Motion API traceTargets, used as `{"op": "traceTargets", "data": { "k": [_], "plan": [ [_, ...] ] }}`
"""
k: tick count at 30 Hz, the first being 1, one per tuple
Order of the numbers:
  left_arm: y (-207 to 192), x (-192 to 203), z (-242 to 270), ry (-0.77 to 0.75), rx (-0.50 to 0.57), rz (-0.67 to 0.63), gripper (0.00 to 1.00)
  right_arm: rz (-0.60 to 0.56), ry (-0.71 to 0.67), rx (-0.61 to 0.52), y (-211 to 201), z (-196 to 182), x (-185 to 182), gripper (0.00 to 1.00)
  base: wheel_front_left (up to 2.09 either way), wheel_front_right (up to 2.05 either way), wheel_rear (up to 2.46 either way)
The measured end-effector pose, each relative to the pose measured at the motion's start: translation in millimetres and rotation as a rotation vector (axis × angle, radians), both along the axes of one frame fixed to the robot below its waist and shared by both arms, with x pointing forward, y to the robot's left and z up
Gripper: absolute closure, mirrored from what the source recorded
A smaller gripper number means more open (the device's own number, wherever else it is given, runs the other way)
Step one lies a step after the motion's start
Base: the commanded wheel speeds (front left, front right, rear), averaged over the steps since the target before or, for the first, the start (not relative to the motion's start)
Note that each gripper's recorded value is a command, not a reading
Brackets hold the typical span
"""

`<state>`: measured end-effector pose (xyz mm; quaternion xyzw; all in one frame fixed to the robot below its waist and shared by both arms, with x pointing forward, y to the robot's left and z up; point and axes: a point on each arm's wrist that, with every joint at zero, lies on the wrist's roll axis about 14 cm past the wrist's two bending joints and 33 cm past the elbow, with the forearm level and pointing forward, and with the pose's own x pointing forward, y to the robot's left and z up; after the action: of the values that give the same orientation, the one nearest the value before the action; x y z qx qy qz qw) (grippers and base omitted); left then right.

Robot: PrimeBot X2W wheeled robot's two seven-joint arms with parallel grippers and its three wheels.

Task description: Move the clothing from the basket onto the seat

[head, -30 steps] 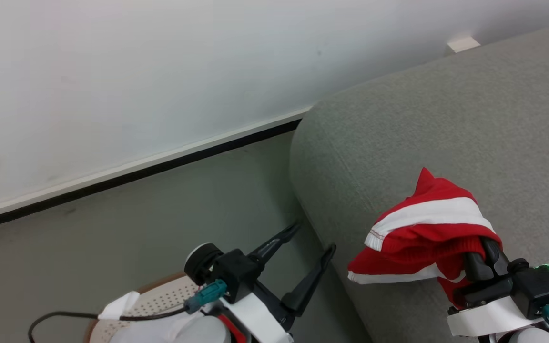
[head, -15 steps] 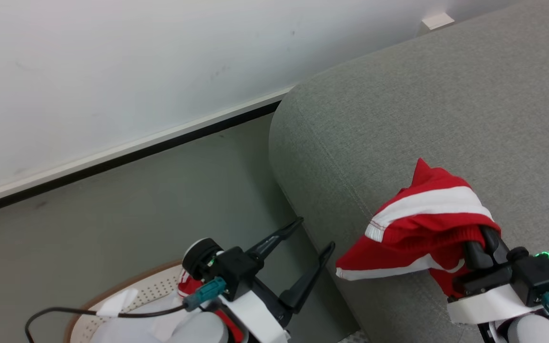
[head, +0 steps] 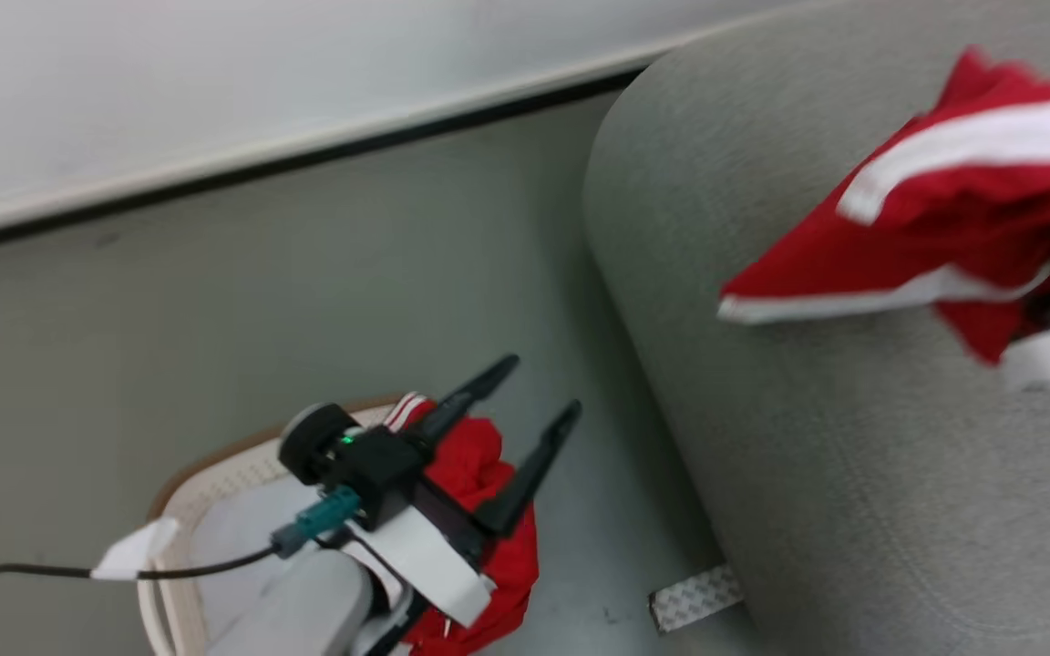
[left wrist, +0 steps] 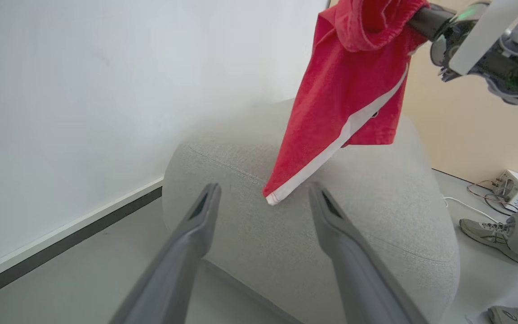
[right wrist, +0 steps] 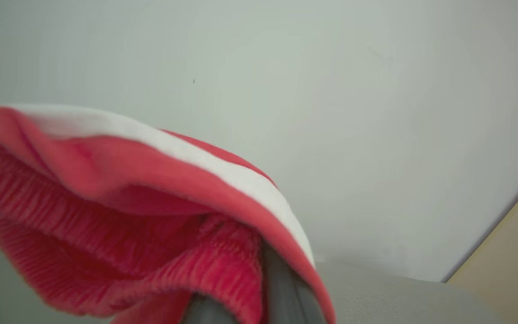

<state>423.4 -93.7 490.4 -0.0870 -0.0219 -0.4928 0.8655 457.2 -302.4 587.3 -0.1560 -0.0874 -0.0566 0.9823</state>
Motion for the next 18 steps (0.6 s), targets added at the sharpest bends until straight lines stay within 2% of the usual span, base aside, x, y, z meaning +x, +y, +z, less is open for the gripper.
{"op": "traceTargets", "data": {
  "k": [3,10,18],
  "plan": [
    [18.1,18.8,-15.0,0.019,0.012,0.048,0.0,-0.02,0.018,-0.038,-15.4,3.5,28.4,1.0,0.0,0.0,0.0],
    [45.7,53.1,-43.5,0.042,0.018,0.113,0.0,-0.104,0.133,-0.141,-53.2,-15.4,89.5,1.0,0.0,0.0,0.0],
    [73.8,68.1,-84.3,0.11,0.053,0.178,0.0,-0.161,0.419,-0.219,-76.1,-104.1,129.7,1.0,0.0,0.0,0.0]
  ]
}}
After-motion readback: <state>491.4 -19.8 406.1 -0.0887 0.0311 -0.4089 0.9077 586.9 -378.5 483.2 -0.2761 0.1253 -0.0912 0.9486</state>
